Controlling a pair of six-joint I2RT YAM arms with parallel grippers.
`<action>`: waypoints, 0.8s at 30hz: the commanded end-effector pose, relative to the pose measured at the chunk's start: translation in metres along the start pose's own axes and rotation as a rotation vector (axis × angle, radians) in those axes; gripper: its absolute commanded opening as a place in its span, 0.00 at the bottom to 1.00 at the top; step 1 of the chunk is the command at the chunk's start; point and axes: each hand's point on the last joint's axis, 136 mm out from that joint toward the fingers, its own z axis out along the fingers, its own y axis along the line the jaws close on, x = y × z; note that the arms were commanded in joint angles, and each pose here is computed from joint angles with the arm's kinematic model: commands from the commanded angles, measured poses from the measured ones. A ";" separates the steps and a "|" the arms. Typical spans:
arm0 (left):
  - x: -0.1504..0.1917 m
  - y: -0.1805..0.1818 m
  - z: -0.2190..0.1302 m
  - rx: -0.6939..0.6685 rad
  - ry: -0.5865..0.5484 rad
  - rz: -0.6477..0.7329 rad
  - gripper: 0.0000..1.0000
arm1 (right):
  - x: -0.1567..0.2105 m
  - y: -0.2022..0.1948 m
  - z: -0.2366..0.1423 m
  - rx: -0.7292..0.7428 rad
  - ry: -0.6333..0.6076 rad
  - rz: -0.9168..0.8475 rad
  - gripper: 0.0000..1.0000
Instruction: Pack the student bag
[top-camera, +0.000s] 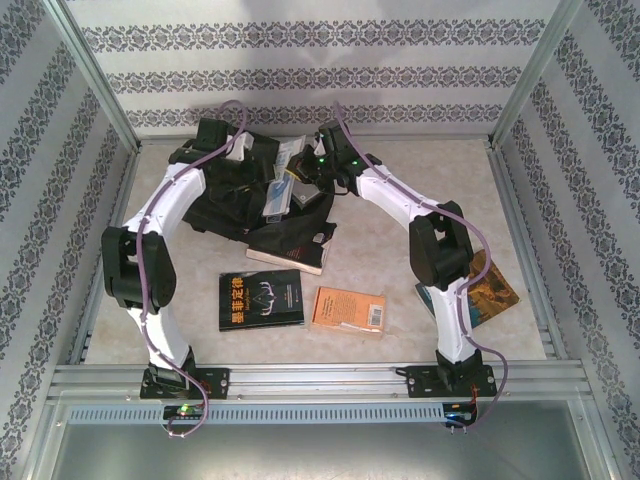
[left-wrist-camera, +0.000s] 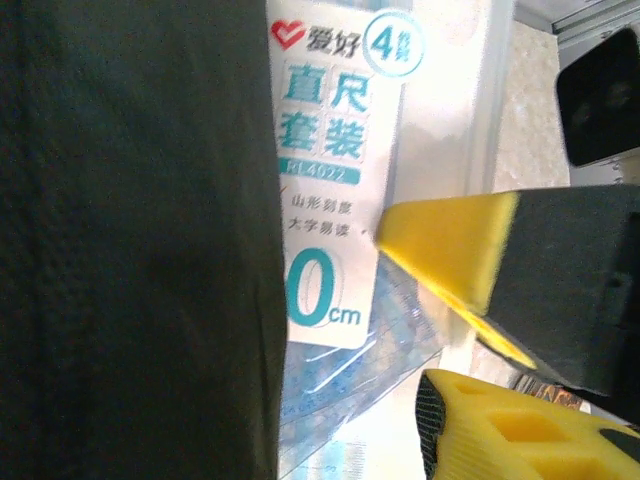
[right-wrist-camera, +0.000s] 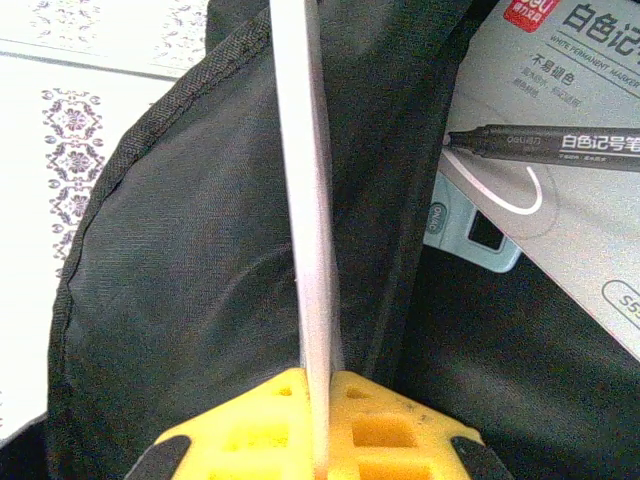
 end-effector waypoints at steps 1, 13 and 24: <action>-0.011 0.001 -0.005 -0.027 -0.011 0.031 0.55 | 0.008 0.033 -0.009 -0.066 0.002 -0.039 0.00; -0.031 0.000 -0.003 -0.020 -0.039 0.043 0.00 | 0.018 0.009 -0.022 -0.002 0.001 -0.058 0.00; -0.040 -0.062 -0.055 0.127 -0.122 0.122 0.00 | 0.011 -0.023 -0.023 0.002 0.018 0.010 0.00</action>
